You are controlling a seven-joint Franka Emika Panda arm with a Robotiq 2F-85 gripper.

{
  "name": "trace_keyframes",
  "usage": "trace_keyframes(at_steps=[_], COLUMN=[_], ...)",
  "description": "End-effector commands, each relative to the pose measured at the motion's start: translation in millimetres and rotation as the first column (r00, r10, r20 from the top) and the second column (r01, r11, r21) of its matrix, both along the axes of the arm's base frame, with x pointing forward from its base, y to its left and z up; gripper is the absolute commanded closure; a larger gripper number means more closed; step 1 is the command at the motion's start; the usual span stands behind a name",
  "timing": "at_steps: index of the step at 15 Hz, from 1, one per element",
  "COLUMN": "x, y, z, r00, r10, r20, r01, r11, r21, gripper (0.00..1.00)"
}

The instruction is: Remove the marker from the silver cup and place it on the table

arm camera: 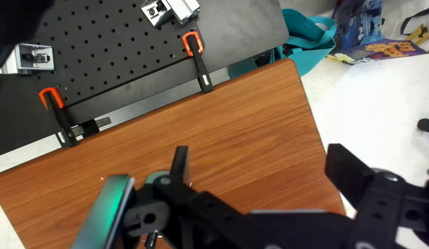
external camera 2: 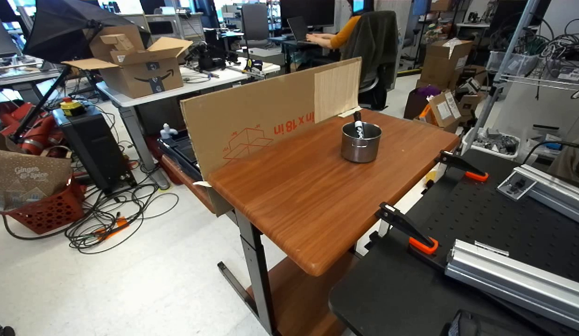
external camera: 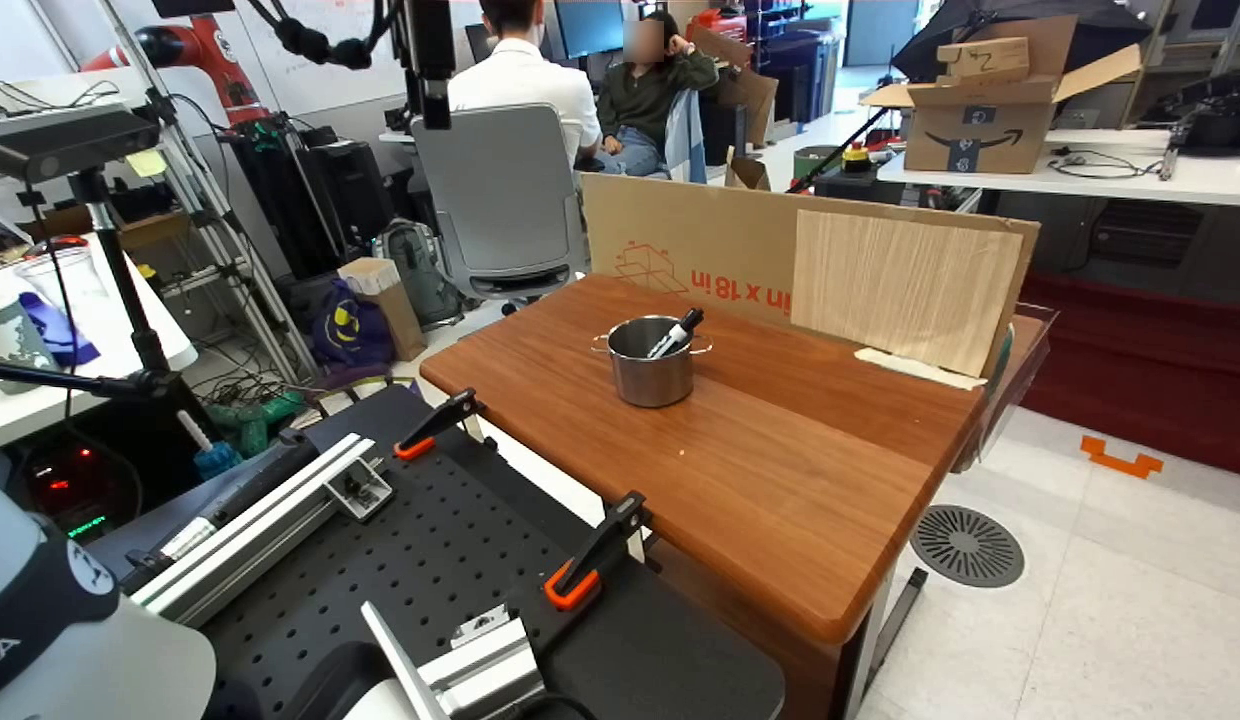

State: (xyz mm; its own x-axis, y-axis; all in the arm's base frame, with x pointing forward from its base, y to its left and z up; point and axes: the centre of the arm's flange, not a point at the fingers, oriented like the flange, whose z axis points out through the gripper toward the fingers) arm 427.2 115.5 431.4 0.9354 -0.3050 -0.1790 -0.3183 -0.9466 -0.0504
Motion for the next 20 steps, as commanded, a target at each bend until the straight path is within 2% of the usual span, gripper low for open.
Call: trace_keyframes(at_steps=[1, 8, 14, 20], x=[24.8, 68.0, 110.4, 142.1], y=[-31.9, -93.6, -116.5, -128.3], z=[-21.4, -83.1, -122.5, -165.0], r00=[0.998, 0.980, 0.957, 0.944], r10=[-0.065, -0.201, -0.285, -0.328], r20=[0.012, 0.011, 0.052, 0.023], r01=[0.064, 0.201, 0.285, 0.328], r11=[0.998, 0.979, 0.958, 0.944], r21=[0.013, 0.030, 0.010, -0.012], gripper=[0.00, 0.00, 0.00, 0.00])
